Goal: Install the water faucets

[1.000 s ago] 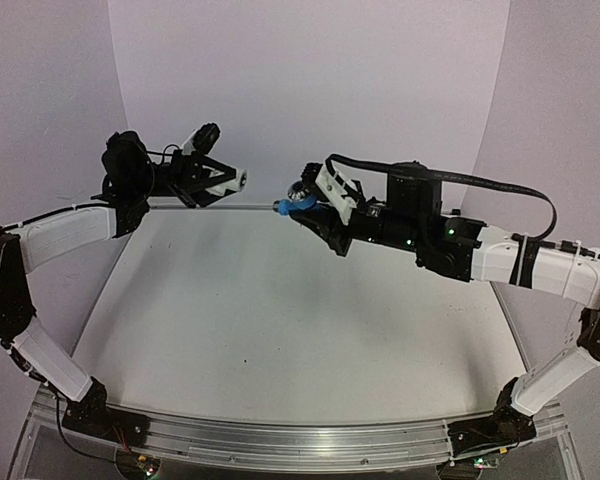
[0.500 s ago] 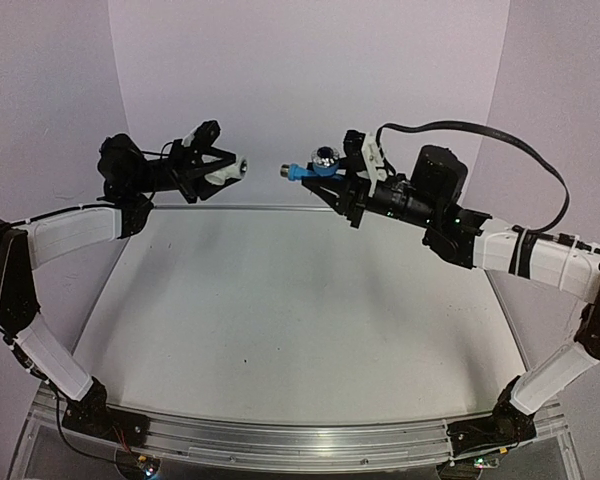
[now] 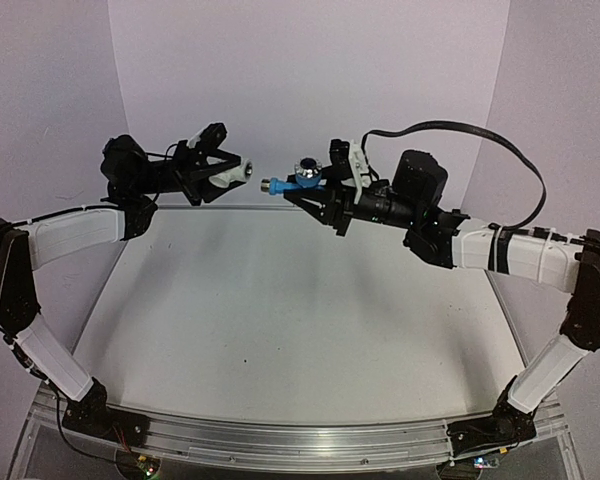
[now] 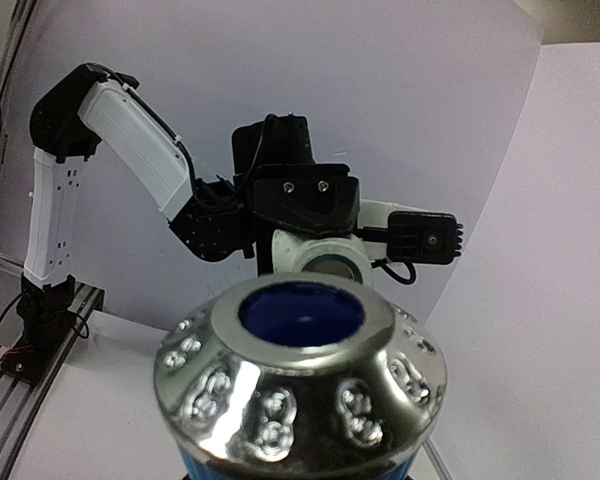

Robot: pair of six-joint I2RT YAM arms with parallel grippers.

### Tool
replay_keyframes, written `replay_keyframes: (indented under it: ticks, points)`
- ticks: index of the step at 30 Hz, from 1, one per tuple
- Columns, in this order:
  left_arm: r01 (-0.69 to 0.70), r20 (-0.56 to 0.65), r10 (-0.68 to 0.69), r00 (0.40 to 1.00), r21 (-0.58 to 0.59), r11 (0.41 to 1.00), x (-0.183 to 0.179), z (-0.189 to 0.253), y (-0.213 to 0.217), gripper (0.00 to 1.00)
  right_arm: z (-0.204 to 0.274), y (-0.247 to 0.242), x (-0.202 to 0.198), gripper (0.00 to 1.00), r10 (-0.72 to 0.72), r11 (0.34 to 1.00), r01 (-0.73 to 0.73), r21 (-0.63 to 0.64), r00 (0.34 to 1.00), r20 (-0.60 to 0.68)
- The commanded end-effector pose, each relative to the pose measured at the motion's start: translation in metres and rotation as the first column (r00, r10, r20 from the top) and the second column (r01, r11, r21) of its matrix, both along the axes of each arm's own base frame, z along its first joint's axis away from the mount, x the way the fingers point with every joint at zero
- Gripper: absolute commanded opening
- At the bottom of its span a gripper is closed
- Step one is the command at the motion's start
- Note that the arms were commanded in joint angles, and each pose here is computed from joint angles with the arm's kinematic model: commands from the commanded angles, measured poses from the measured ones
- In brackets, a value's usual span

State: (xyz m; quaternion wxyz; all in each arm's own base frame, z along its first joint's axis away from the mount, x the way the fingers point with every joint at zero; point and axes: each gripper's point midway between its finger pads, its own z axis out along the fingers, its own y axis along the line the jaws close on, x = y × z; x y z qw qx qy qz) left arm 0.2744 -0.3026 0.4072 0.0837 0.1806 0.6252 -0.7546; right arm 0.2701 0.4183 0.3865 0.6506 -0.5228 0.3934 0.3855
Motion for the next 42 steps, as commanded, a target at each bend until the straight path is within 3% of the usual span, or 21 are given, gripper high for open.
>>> replay_keyframes:
  ticks: [1, 9, 16, 21, 25, 37, 42]
  points:
    - [0.006, 0.070, -0.003, 0.998, -0.036, 0.999, -0.011, 0.013, 0.002, 0.00, 0.048, -0.002, -0.005, 0.00, 0.021, 0.994, -0.028, 0.108, 0.998, 0.064]
    - [0.001, 0.087, 0.003, 0.996, -0.050, 0.999, -0.014, 0.020, 0.002, 0.00, 0.052, 0.010, -0.002, 0.00, 0.018, 0.993, -0.025, 0.113, 0.998, 0.064]
    - [-0.007, 0.063, 0.010, 0.998, -0.057, 0.998, -0.015, 0.022, 0.002, 0.00, 0.043, 0.015, -0.004, 0.00, -0.040, 0.996, 0.026, 0.081, 0.984, 0.175]
    - [-0.041, 0.021, 0.042, 0.999, -0.081, 0.996, -0.012, 0.030, 0.004, 0.00, 0.039, 0.008, -0.001, 0.00, -0.121, 0.992, 0.125, 0.013, 0.920, 0.373]
    - [-0.052, -0.009, 0.051, 0.999, -0.081, 0.995, -0.012, 0.026, 0.005, 0.00, 0.039, 0.006, -0.003, 0.00, -0.134, 0.986, 0.165, -0.027, 0.878, 0.460]
    - [-0.061, -0.046, 0.058, 0.997, -0.078, 0.995, -0.012, 0.021, 0.006, 0.00, 0.047, 0.006, -0.014, 0.00, -0.156, 0.978, 0.209, -0.022, 0.793, 0.589]
    - [-0.057, -0.058, 0.053, 0.997, -0.076, 0.995, -0.013, 0.022, 0.006, 0.00, 0.044, 0.011, -0.019, 0.00, -0.173, 0.960, 0.279, -0.026, 0.663, 0.728]
